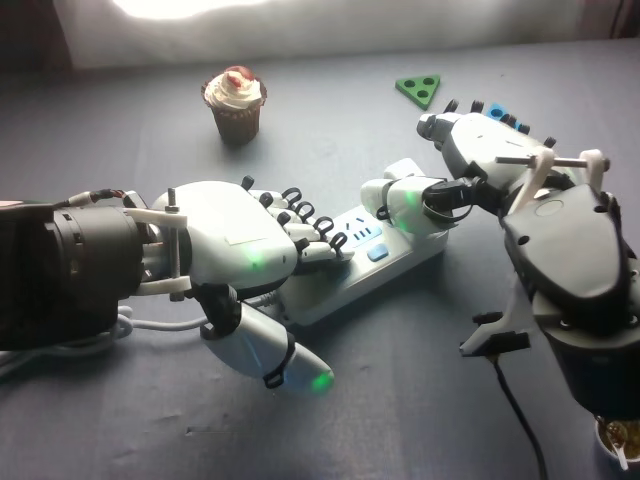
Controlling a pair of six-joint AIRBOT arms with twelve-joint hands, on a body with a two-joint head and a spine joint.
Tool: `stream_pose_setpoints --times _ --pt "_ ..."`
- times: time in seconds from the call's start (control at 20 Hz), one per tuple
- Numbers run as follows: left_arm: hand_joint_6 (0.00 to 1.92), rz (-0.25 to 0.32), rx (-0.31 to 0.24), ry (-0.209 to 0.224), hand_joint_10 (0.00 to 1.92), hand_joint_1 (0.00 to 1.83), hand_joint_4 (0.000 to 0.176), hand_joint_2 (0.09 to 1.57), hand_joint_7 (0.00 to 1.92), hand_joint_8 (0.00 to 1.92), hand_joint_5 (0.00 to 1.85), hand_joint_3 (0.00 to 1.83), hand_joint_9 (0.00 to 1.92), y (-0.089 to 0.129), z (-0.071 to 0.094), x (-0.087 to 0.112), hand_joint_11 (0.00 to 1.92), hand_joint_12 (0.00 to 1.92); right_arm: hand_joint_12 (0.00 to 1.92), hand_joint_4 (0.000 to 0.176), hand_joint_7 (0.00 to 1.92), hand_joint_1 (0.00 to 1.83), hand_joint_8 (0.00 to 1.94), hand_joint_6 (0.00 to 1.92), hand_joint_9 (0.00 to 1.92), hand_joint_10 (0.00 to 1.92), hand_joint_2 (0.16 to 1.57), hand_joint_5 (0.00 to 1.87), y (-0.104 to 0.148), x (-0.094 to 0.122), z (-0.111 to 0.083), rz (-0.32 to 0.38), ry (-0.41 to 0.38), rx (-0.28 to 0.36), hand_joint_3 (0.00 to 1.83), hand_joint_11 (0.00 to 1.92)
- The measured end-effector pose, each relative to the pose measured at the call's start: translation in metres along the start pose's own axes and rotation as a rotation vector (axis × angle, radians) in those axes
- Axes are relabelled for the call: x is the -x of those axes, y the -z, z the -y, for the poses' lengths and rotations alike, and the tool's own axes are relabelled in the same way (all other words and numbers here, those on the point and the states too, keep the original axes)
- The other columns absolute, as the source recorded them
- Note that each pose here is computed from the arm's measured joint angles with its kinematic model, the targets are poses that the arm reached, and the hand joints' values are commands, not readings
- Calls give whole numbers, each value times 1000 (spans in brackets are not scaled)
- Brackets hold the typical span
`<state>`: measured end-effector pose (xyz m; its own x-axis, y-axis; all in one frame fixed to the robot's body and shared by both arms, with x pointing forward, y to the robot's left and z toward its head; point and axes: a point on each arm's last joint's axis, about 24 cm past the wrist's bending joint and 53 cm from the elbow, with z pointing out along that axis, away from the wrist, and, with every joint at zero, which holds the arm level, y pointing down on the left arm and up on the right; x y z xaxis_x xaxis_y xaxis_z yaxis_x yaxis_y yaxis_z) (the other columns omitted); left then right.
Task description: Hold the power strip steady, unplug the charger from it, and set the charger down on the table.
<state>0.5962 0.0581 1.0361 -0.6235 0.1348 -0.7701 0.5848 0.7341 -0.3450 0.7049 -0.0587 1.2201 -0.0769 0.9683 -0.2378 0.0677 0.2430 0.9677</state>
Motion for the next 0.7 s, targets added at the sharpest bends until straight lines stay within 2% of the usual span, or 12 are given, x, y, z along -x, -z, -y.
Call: stream_pose_setpoints --times 0.35,0.55,0.7 --pt "0 0 0 -1 0 0 0 1022 172 0 131 1 159 0 0 0 103 192 268 0 339 657 3 0 333 3 1072 280 -4 -14 -3 -23 -24 -9 2 224" --pt "3 -1 -1 -1 2 0 0 1017 185 3 147 0 168 0 0 -1 109 194 285 0 332 589 0 0 338 0 1089 260 -4 -18 -2 -31 -27 -15 7 236" --pt "1 -2 -2 -2 5 0 0 1020 186 3 141 0 175 0 0 -1 125 199 297 0 363 646 11 11 357 8 1071 292 -4 -19 -1 -33 -27 -15 0 245"
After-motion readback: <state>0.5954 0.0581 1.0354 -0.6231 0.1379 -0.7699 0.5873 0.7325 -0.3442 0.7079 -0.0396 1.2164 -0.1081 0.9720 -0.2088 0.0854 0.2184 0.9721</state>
